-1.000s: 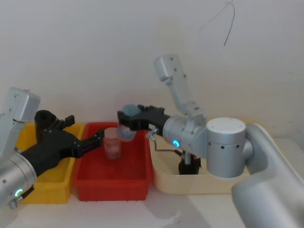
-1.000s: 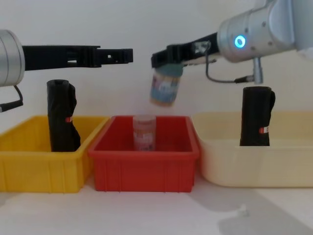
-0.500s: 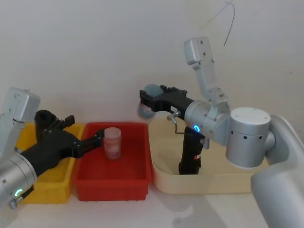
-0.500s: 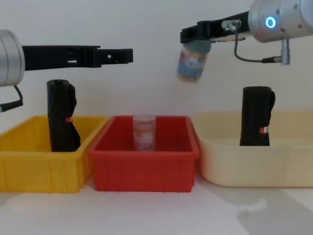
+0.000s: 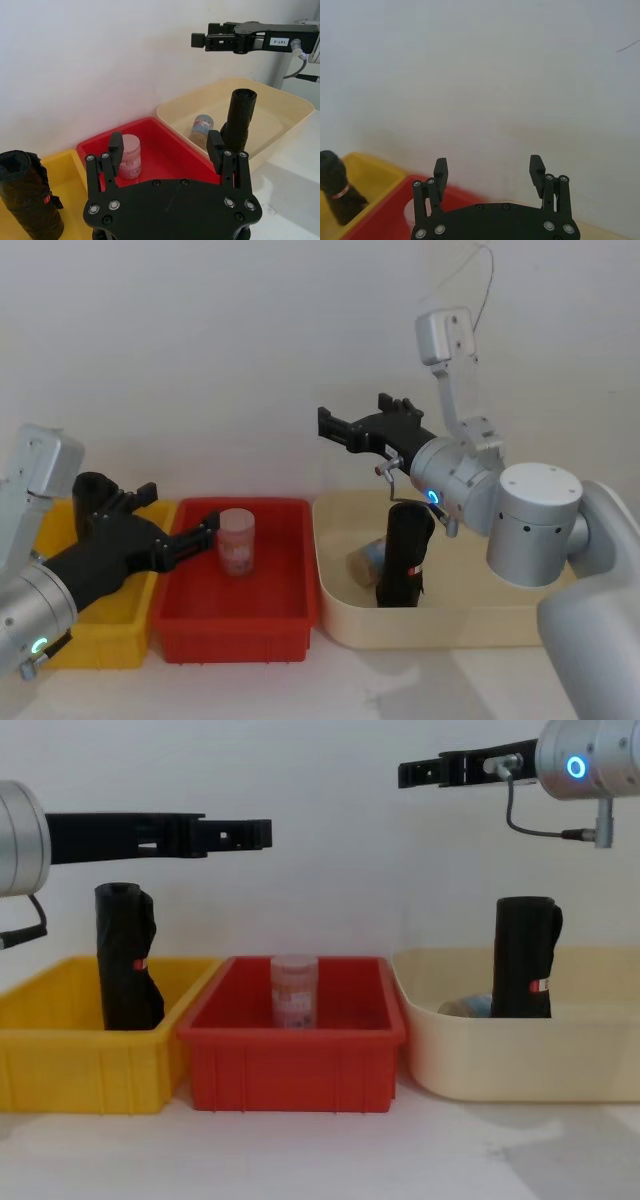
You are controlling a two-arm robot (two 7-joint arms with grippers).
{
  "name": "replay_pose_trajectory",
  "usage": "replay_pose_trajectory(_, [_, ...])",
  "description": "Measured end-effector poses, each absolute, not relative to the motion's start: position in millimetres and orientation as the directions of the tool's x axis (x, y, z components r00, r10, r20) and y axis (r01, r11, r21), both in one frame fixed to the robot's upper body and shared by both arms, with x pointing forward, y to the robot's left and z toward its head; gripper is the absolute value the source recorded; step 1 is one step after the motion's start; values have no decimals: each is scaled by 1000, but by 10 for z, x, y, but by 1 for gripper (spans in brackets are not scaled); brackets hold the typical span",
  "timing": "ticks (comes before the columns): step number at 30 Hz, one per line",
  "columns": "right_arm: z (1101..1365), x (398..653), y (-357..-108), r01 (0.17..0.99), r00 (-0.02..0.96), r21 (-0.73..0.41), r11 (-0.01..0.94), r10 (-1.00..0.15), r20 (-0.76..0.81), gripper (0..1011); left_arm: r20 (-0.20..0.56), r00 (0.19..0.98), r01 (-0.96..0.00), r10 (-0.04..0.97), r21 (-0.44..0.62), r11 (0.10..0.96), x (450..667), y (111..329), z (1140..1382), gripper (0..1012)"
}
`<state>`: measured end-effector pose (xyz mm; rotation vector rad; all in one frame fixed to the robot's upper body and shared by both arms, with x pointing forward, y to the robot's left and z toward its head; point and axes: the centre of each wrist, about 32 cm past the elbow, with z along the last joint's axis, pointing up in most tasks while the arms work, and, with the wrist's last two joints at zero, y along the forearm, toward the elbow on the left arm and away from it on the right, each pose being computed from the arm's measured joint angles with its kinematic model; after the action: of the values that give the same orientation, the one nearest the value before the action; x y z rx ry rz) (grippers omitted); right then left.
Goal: Pick up the garbage bag with the one hand and transfer it to the other hand.
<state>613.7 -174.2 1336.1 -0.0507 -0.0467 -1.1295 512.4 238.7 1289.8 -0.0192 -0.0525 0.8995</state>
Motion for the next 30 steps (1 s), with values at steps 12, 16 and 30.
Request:
replay_pose_trajectory(12, [13272, 6059, -1793, 898, 435, 33, 439, -896, 87, 1001, 38, 621, -782, 783, -39, 622, 5124, 2387, 12898, 1002])
replay_pose_trajectory(16, [13235, 5981, -1790, 882, 467, 36, 471, -881, 82, 1001, 38, 621, -782, 783, -39, 622, 5124, 2387, 12898, 1002])
replay_pose_trajectory(30, [13023, 5589, -1694, 806, 592, 0, 592, -805, 34, 1001, 38, 621, -782, 783, -39, 622, 5124, 2387, 12898, 1001])
